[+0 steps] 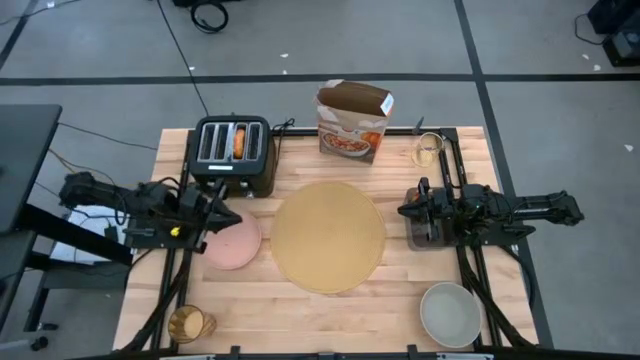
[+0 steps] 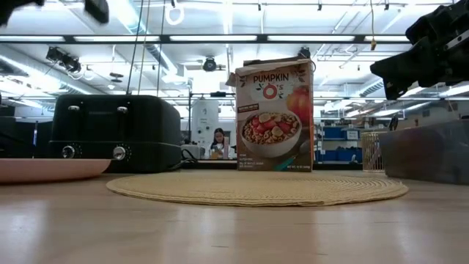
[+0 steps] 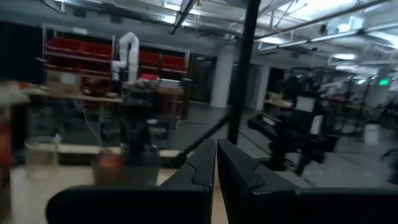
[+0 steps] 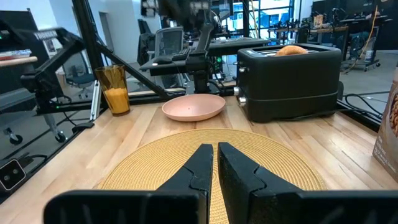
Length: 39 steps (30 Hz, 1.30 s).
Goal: Arrange a breakfast setting
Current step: Adjust the cereal box
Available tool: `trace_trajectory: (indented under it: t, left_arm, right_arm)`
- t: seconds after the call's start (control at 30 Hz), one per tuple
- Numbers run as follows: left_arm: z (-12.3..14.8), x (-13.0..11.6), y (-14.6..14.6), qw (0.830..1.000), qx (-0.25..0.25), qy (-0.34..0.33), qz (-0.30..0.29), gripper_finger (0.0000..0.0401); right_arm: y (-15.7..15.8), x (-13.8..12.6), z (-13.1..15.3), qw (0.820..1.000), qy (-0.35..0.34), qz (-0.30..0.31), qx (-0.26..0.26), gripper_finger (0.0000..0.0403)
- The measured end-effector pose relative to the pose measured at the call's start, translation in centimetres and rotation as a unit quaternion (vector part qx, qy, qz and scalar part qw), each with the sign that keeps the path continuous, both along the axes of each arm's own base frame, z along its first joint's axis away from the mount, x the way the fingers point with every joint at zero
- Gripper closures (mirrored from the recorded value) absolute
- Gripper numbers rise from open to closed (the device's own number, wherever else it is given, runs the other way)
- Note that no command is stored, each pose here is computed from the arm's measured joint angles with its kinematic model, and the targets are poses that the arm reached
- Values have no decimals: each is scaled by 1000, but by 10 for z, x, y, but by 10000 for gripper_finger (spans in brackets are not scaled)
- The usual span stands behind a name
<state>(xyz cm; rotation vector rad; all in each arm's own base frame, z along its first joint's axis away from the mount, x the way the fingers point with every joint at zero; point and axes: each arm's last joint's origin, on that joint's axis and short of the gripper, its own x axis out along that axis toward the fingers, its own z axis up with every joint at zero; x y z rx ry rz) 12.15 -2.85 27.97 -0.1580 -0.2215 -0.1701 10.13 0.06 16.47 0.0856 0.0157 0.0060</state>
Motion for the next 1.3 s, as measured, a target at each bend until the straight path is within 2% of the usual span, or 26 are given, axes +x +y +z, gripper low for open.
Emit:
trace_trajectory:
  t: [0.23, 0.37, 0.43, 0.53, 0.7, 1.0, 1.1, 1.3]
  left_arm:
    - [57, 44, 5, 995, 31, 24, 91, 376]
    - [79, 70, 14, 993, 0, 36, 108, 376]
    - [88, 83, 21, 994, 9, 45, 102, 376]
    - [104, 103, 39, 991, 16, 64, 113, 366]
    - [127, 141, 86, 988, 17, 115, 103, 317]
    - [134, 196, 167, 986, 25, 143, 77, 210]
    - [129, 210, 196, 983, 18, 156, 94, 195]
    - [124, 236, 247, 976, 14, 170, 132, 190]
  right_arm:
    - [0, 0, 0, 1000, 0, 0, 0, 368]
    - [0, 0, 0, 1000, 0, 0, 0, 368]
    - [0, 0, 0, 1000, 0, 0, 0, 368]
    - [0, 0, 0, 1000, 0, 0, 0, 368]
    - [0, 0, 0, 1000, 0, 0, 0, 368]
    - [0, 0, 0, 1000, 0, 0, 0, 368]
    - [0, 0, 0, 1000, 0, 0, 0, 368]
    - [0, 0, 0, 1000, 0, 0, 0, 368]
